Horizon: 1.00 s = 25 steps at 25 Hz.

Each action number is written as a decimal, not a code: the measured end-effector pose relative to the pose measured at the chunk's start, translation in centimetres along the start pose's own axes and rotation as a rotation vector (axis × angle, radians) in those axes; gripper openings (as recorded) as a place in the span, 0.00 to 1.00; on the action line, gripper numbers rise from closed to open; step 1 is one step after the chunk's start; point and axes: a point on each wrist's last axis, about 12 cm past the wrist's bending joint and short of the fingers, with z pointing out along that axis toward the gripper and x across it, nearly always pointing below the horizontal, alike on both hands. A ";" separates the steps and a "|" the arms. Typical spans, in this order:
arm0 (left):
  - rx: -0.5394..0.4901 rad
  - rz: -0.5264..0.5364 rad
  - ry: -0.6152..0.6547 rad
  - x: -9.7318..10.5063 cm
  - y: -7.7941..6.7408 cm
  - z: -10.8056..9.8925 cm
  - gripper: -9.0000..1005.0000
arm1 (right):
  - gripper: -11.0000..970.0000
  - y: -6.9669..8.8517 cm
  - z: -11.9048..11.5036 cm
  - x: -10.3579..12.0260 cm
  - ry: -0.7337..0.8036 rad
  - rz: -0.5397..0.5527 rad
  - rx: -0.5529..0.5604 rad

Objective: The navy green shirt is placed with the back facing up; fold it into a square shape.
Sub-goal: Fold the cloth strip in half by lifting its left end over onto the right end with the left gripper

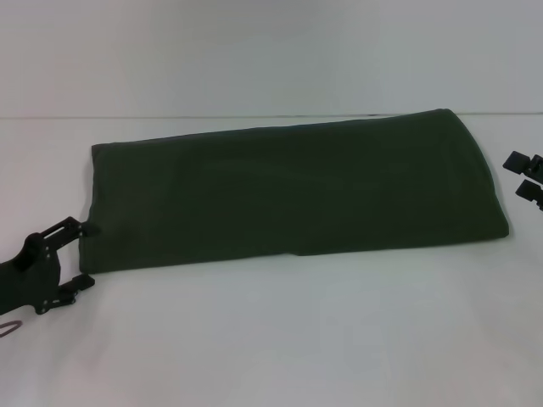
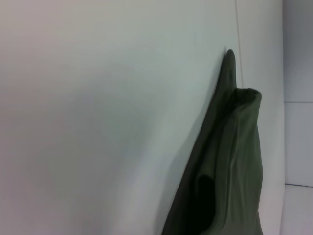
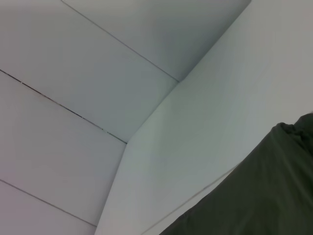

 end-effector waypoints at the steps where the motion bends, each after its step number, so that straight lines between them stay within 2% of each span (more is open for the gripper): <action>1: -0.001 -0.001 -0.003 0.0 0.0 0.1 0.93 | 0.96 0.0 0.0 0.0 -0.001 0.000 0.000; 11: -0.010 0.003 -0.010 -0.3 -0.9 1.3 0.93 | 0.96 0.0 0.0 -0.1 -0.005 -0.001 -0.001; 16: 0.023 0.082 0.033 0.1 -2.8 3.5 0.93 | 0.96 0.1 0.1 -0.2 -0.005 -0.002 -0.003; 20: 0.073 0.171 0.064 0.4 -4.2 4.2 0.93 | 0.96 0.1 0.1 -0.2 -0.005 -0.003 -0.004; 22: 0.089 0.182 0.058 0.3 -4.1 3.9 0.93 | 0.96 0.1 0.0 -0.2 -0.006 -0.002 -0.002; 25: 0.068 0.148 0.040 0.3 -3.3 3.6 0.93 | 0.96 -0.1 -0.1 -0.2 -0.009 -0.001 0.006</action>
